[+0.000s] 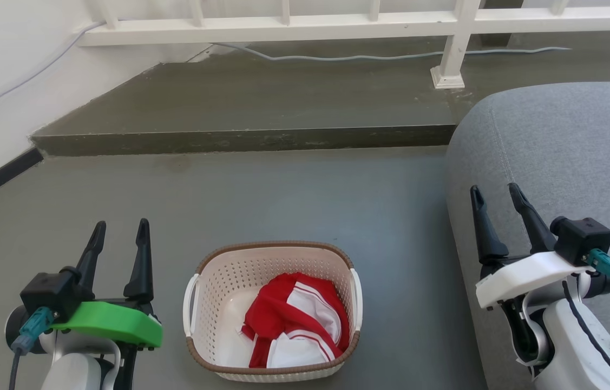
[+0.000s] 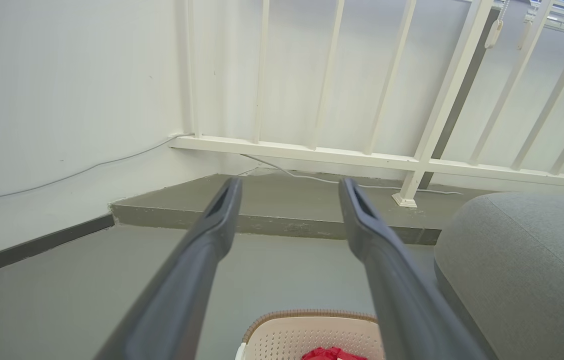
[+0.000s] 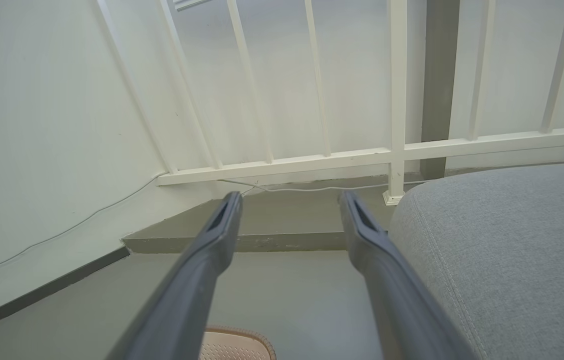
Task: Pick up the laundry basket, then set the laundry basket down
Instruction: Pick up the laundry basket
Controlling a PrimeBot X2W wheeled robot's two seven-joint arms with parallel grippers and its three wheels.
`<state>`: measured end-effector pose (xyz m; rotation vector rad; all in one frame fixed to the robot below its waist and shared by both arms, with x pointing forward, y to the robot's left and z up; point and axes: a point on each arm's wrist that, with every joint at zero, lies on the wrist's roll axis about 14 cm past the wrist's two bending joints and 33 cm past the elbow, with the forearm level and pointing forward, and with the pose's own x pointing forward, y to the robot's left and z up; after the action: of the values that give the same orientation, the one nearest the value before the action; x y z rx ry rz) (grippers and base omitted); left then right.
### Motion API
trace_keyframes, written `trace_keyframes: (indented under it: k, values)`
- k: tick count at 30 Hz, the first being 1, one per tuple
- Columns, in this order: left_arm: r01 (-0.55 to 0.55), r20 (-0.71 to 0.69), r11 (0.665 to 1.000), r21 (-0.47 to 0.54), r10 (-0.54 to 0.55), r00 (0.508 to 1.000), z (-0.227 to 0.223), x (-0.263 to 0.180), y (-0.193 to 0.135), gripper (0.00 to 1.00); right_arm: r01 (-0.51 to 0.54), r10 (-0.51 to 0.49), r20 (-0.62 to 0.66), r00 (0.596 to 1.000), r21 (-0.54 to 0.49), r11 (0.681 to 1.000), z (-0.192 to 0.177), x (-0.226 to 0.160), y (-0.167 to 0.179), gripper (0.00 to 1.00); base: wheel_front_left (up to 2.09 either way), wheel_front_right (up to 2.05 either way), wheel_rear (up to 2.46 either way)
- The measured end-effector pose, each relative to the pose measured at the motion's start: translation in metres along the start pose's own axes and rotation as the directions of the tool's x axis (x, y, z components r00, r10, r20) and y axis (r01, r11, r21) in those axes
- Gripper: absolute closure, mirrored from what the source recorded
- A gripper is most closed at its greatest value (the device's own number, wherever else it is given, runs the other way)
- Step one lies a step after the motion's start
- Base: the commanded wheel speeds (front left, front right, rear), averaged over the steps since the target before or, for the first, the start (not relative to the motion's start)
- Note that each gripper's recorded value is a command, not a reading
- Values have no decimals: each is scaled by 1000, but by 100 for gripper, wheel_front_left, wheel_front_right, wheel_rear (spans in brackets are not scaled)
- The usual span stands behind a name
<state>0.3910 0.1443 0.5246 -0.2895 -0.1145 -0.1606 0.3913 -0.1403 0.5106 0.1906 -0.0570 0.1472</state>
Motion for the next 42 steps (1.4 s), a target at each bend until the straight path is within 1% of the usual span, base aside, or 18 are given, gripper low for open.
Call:
trace_keyframes:
  k: [14, 23, 29, 30, 31, 36, 42]
  values:
    - [-10, -30, 1000, -8, 10, 1000, -12, 5, 5, 0, 10, -9, -45, 999, 20, 1000, -17, 3, -1, 0, 0, 0, 0]
    - [-20, -73, 1000, -16, 19, 997, -30, 16, 10, 0, 23, -19, -104, 994, 42, 999, -39, 11, -3, 0, 0, 0, 0]
    - [-18, -103, 1000, -22, 15, 995, -43, 24, 12, 0, 17, -8, -141, 990, 57, 998, -55, 18, 0, 0, 0, 0, 0]
    - [-17, -117, 1000, -25, 14, 993, -49, 28, 12, 0, 10, 0, -164, 986, 61, 998, -64, 22, 1, 0, 0, 0, 0]
    - [-17, -117, 1000, -25, 14, 993, -49, 28, 12, 0, 10, 0, -164, 986, 61, 998, -64, 22, 1, 0, 0, 0, 0]
    - [-23, -148, 999, -31, 18, 989, -65, 39, 17, 0, -1, 16, -224, 974, 64, 998, -88, 31, 4, 0, 0, 0, 0]
    - [-41, -226, 999, -35, 32, 974, -97, 47, 26, 0, -26, 48, -287, 957, 79, 997, -117, 47, 11, 0, 0, 0, 0]
